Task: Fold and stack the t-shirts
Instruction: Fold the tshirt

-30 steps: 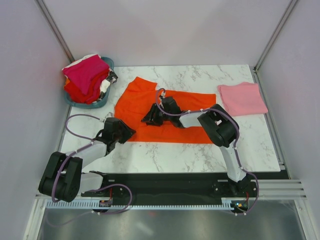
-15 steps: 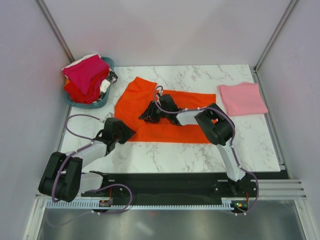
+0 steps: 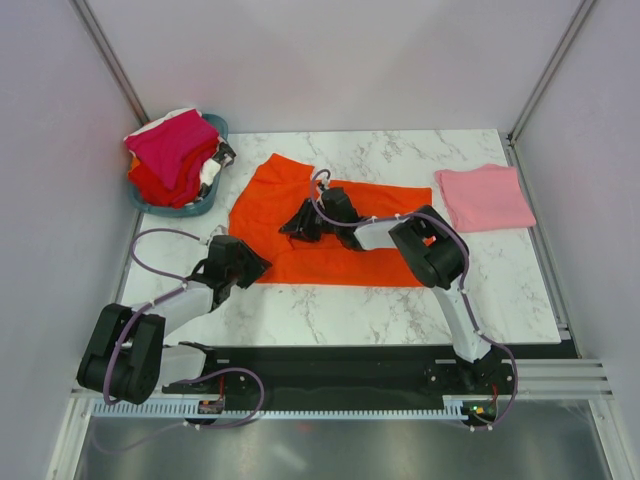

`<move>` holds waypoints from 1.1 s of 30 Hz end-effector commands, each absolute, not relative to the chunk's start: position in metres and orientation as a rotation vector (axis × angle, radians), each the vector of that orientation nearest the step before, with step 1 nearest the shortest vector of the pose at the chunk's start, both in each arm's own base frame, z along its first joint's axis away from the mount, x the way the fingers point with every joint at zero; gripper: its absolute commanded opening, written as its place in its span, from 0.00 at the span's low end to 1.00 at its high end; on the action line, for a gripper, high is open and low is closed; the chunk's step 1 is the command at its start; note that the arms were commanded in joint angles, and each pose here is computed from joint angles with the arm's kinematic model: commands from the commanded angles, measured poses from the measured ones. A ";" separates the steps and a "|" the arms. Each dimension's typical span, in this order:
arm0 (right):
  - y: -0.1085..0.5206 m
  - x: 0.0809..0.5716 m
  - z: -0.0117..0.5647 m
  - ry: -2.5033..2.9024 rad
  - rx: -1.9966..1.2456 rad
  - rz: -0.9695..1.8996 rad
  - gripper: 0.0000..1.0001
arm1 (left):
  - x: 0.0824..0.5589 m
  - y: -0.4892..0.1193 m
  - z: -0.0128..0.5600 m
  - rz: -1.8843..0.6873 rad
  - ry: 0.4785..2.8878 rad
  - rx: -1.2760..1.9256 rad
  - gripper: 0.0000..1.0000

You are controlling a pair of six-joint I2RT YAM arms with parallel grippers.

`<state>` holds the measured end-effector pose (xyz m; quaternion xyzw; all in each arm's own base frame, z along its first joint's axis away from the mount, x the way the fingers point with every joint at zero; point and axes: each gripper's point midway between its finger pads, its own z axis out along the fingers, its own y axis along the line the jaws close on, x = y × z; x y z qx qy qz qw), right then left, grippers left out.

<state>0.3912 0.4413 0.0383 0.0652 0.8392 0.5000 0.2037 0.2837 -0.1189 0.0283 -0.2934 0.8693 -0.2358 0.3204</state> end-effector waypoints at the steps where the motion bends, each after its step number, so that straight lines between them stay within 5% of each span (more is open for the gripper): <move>1: 0.443 0.404 0.052 2.264 0.190 1.432 0.39 | 0.286 -0.115 0.031 -0.588 2.270 -0.737 0.47; 9: 0.439 0.411 0.061 2.246 0.188 1.446 0.19 | 0.285 -0.115 0.030 -0.588 2.272 -0.737 0.47; 22: 0.427 0.436 0.067 2.236 0.054 1.308 0.19 | 0.286 -0.115 0.028 -0.581 2.281 -0.736 0.47; 25: 0.422 0.441 0.064 2.249 0.009 1.232 0.12 | 0.285 -0.115 0.027 -0.580 2.284 -0.733 0.47; 27: 0.420 0.441 0.063 2.256 -0.014 1.205 0.19 | 0.286 -0.115 0.027 -0.578 2.285 -0.734 0.47; 29: 0.414 0.440 0.072 2.241 -0.021 1.185 0.40 | 0.290 -0.117 0.033 -0.590 2.270 -0.717 0.47; 33: 0.391 0.439 0.091 2.223 -0.077 1.024 0.50 | 0.300 -0.123 0.060 -0.609 2.256 -0.596 0.47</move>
